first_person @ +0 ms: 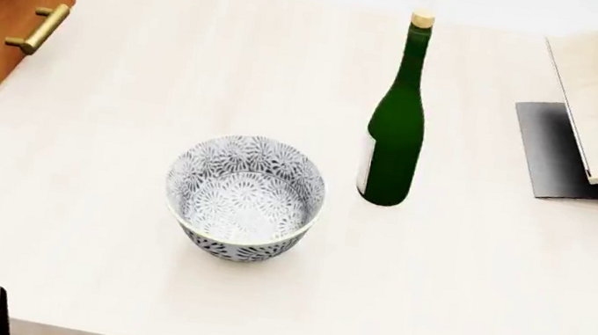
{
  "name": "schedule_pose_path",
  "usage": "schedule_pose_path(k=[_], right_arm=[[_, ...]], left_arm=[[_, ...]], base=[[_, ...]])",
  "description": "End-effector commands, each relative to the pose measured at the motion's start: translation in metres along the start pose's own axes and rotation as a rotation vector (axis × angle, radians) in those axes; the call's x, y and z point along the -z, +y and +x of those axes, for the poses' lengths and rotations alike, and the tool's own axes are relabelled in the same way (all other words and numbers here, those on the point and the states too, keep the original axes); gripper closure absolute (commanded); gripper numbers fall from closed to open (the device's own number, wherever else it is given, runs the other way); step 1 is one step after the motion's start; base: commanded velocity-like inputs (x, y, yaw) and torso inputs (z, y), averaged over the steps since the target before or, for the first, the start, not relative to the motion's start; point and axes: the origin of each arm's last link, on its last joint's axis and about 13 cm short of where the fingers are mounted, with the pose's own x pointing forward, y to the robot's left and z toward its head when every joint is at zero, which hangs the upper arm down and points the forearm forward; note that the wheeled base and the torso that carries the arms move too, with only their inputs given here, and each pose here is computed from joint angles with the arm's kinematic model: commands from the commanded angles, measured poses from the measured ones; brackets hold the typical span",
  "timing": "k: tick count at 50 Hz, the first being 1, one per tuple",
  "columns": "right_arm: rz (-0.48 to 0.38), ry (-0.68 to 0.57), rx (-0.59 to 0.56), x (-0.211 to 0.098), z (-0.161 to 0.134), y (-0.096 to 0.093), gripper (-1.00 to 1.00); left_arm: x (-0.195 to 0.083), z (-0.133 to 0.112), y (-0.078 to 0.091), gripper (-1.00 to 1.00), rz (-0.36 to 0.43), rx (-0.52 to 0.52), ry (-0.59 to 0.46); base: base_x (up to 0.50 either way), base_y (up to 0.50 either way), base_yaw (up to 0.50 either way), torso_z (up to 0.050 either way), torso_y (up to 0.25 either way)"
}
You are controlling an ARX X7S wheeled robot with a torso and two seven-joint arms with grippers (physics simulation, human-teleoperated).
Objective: Put the wine bottle on the wine rack.
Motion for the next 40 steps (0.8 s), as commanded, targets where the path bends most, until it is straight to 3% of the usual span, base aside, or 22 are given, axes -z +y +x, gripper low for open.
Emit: schedule_pose_path(k=[1, 10, 40], right_arm=[[0.028, -0.208, 0.022, -0.0234, -0.0096, 0.0000, -1.00], [0.044, -0.310, 0.019, -0.0278, -0.0159, 0.0002, -1.00], [0.018, -0.261, 0.001, -0.0215, -0.0143, 0.0027, -1.00]], left_arm=[[-0.0287, -0.0131, 0.0013, -1.00, -0.003, -0.013, -0.221], [-0.0337, -0.0189, 0.0017, -1.00, -0.004, -0.021, -0.306], [-0.0333, -0.0187, 0.0012, -1.00, -0.007, -0.018, -0.305]], base=[[0.00, 0.00, 0.00, 0.000, 0.000], [0.00, 0.00, 0.00, 0.000, 0.000], [0.03, 0.00, 0.00, 0.000, 0.000]])
